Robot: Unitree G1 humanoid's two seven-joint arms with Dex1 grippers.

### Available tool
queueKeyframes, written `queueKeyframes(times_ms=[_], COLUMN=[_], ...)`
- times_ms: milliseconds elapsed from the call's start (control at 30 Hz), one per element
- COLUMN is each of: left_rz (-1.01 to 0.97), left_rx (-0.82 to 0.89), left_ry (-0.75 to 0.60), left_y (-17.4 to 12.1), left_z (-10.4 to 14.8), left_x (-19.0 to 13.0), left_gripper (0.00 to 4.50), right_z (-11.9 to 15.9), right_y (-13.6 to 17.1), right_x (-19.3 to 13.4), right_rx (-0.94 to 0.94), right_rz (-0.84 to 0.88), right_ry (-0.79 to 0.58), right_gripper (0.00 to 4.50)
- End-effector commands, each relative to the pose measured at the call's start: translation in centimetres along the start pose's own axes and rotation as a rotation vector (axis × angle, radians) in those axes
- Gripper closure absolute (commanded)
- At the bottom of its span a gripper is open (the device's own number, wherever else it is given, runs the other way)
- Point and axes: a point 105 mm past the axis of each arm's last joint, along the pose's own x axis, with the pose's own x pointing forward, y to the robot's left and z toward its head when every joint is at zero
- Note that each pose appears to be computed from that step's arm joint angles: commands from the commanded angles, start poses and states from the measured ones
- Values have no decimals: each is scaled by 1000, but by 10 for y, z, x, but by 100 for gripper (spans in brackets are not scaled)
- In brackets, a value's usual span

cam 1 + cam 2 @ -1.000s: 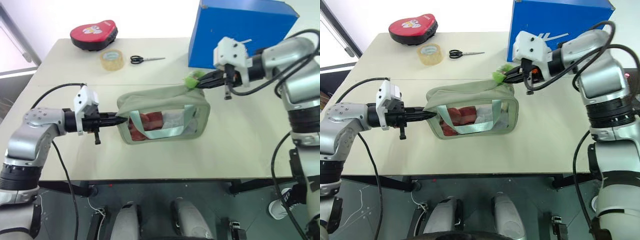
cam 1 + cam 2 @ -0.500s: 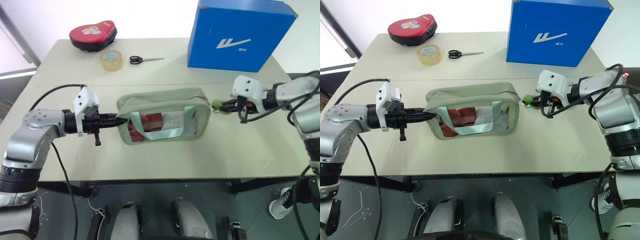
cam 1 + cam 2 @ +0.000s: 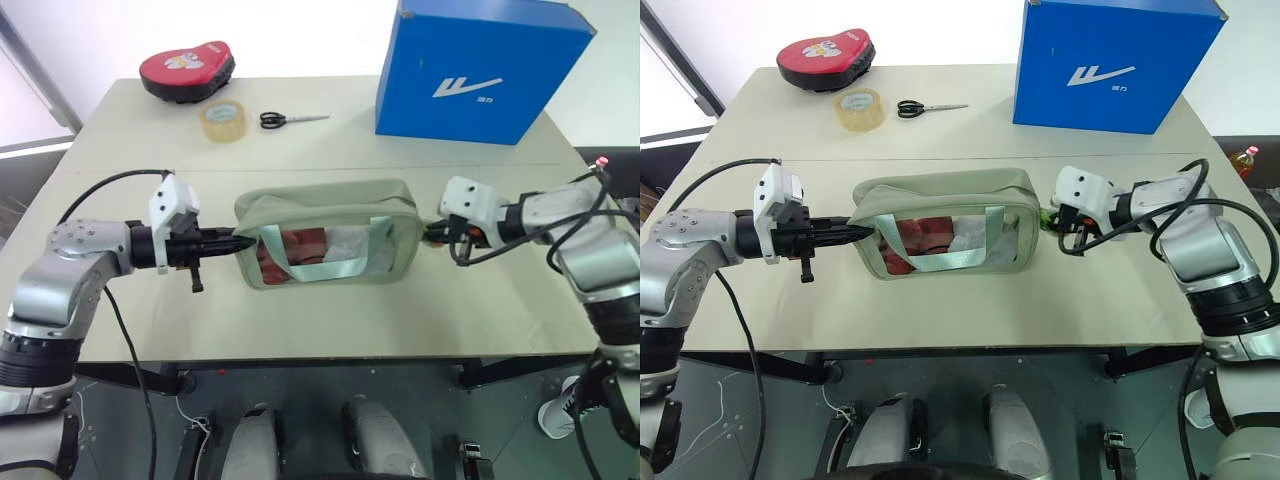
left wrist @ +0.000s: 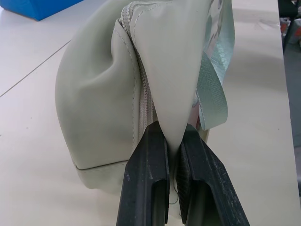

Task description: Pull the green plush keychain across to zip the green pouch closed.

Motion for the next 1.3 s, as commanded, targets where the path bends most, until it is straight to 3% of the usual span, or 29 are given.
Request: queueKeyframes(times_ms=[33,233,333,433,467,500,567,733,833,967,1067,1300], left_rz=[26,28,24,22,20,13,2,-36,-56,-76,-57,3], left_rx=[-33,-33,-35,-33,-32,-29,-25,-17,-47,-31,-4,46], left_ry=[52,51,50,53,52,52,54,62,47,56,59,111], left_y=[3,1,0,0,0,0,-1,-3,-4,-4,0,-1], left_z=[-12,-13,-13,-13,-13,-12,-12,-9,-3,3,10,10], left_x=[-6,-6,-6,-6,-6,-6,-6,-5,-7,-11,-18,-51], left_gripper=[450,450,450,450,450,450,450,450,342,129,2,2], right_z=[2,4,9,12,11,11,10,12,12,12,13,15], right_y=[4,4,-2,-6,-8,-12,-17,-24,-25,-22,-18,-8], right_x=[3,8,3,-1,-3,-7,-15,-42,-49,-49,-46,-51], right_rx=[-14,-6,38,55,58,67,75,84,93,103,110,107], right_rz=[6,14,0,-19,-29,-43,-64,-91,-95,-90,-77,-58], right_ry=[2,1,-16,-27,-26,-31,-44,-94,-117,-137,-152,-204], right_gripper=[446,446,359,208,139,110,3,3,0,0,0,0])
